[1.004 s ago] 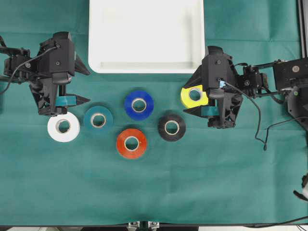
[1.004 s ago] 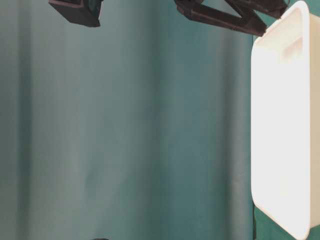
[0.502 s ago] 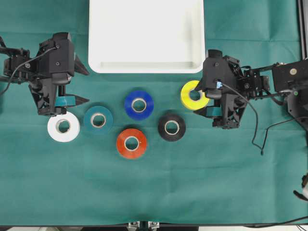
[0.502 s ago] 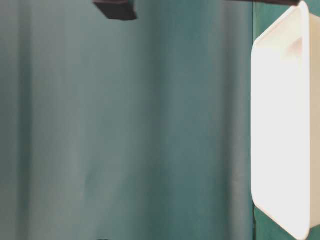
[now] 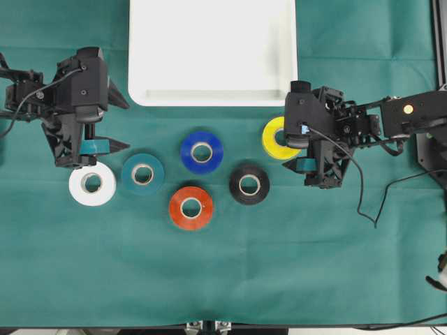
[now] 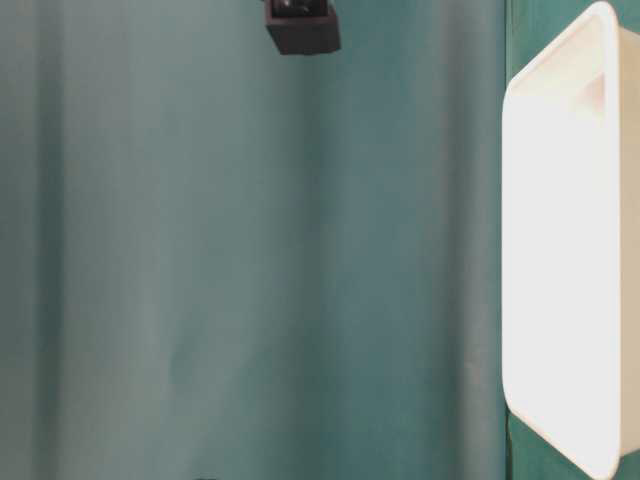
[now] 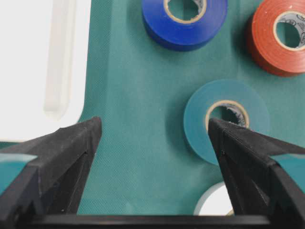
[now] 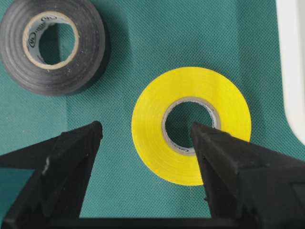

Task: Put the tape alternately from left to right into the white case.
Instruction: 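Close the right gripper on the yellow tape and lift it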

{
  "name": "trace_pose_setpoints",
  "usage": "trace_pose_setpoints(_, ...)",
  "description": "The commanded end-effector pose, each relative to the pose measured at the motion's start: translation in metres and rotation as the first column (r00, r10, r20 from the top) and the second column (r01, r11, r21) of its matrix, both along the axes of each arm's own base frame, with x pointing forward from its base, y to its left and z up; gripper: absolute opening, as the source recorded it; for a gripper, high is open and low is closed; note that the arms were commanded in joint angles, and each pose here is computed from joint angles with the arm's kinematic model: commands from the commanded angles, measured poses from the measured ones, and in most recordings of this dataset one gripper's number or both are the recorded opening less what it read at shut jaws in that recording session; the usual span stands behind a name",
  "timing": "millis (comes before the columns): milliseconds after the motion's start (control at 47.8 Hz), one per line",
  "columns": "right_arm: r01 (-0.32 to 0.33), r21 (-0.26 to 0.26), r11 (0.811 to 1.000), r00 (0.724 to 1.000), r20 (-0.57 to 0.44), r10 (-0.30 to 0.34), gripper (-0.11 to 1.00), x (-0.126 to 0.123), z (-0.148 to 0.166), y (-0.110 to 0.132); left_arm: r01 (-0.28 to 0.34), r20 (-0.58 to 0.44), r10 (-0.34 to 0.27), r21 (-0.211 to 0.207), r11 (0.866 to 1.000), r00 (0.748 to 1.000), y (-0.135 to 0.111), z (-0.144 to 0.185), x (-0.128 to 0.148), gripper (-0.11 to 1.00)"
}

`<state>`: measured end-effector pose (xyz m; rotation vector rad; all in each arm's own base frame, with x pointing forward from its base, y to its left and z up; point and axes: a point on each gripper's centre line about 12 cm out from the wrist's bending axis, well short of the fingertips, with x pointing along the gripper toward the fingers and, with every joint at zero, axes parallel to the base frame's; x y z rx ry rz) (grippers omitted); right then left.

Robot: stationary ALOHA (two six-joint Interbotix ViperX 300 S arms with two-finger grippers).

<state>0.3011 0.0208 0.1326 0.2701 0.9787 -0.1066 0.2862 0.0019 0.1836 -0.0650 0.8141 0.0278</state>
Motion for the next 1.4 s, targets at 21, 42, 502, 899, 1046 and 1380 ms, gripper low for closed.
trace_pose_setpoints(21, 0.002, -0.001, 1.000, 1.000, 0.017, -0.002, 0.80, 0.005, 0.002, -0.001, -0.005, 0.021, 0.005, -0.002, 1.000, 1.000, 0.001, 0.007, 0.003, 0.75)
trace_pose_setpoints(42, 0.004, -0.001, 1.000, 1.000, 0.014, -0.004, 0.80, 0.006, 0.001, -0.002, -0.005, 0.023, 0.005, -0.002, 1.000, 1.000, 0.001, 0.007, 0.003, 0.76)
trace_pose_setpoints(502, -0.004, -0.022, 1.000, 1.000, -0.031, 0.003, 0.80, 0.019, -0.024, -0.006, -0.006, 0.018, 0.006, -0.003, 1.000, 1.000, 0.001, 0.006, 0.002, 0.76)
trace_pose_setpoints(899, -0.004, -0.024, 1.000, 0.999, -0.032, 0.004, 0.60, 0.026, -0.025, -0.006, -0.006, 0.017, 0.006, -0.003, 1.000, 1.000, 0.001, 0.005, 0.002, 0.75)
trace_pose_setpoints(1046, -0.011, -0.031, 0.999, 0.999, -0.041, 0.010, 0.30, 0.024, -0.027, -0.006, -0.005, 0.017, 0.005, -0.002, 1.000, 1.000, 0.001, 0.005, 0.002, 0.75)
trace_pose_setpoints(1380, -0.009, -0.032, 0.999, 0.999, -0.053, 0.007, 0.30, 0.025, -0.021, -0.006, -0.005, 0.017, 0.005, -0.002, 1.000, 1.000, 0.001, 0.005, 0.002, 0.75)
